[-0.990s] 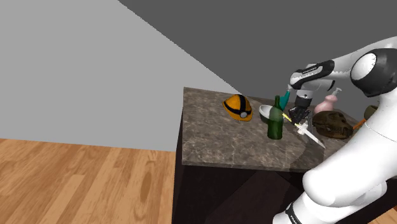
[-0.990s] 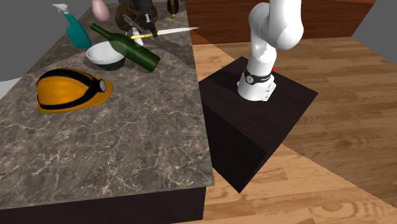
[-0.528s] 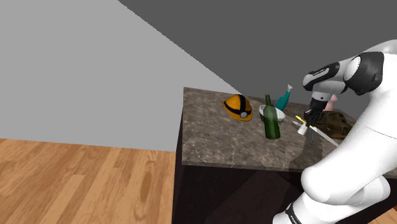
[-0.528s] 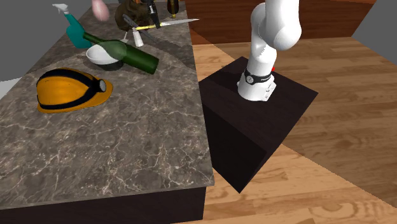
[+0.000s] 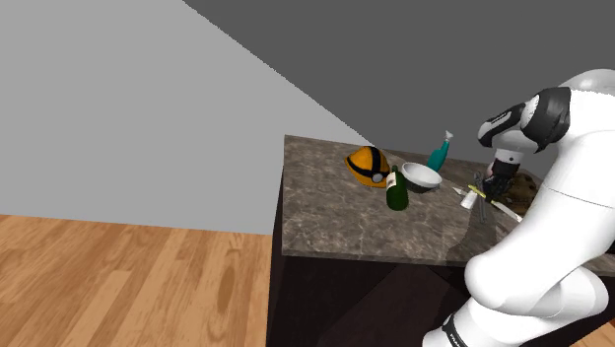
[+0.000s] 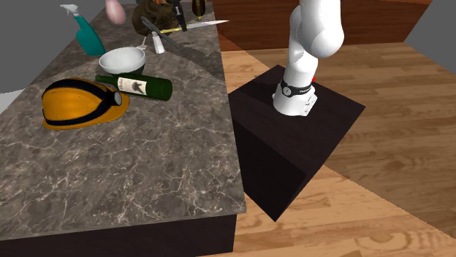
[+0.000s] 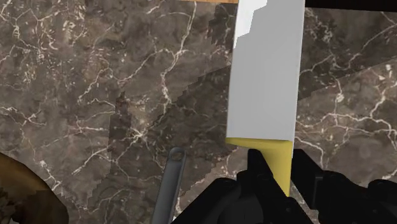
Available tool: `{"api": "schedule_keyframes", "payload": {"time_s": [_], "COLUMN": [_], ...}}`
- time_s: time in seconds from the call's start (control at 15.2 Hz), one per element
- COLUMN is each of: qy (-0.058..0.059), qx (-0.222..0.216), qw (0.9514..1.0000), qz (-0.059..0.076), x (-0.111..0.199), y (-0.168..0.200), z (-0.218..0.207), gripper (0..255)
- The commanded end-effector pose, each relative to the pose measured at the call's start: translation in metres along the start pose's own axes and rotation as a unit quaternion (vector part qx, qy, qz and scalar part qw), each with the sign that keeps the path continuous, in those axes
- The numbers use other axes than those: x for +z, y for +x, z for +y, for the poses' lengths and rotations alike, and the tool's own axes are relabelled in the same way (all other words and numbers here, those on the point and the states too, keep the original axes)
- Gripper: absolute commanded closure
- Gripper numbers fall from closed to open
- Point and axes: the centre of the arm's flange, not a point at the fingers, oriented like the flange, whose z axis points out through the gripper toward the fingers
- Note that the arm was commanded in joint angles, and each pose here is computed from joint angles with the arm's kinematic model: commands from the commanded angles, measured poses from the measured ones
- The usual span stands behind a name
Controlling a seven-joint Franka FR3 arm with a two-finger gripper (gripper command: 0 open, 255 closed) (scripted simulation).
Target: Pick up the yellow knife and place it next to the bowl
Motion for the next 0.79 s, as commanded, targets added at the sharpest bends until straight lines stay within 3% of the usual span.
{"api": "schedule_keyframes", "payload": {"time_s": [0.0,0.73], "qy": [0.000,0.000], "qx": [0.000,0.000], "qw": [1.0000,1.0000], "qz": [0.000,0.000], "x": [0.010,0.067], "y": [0.002,0.012], "z": [0.001,-0.003], "gripper": [255,255]}}
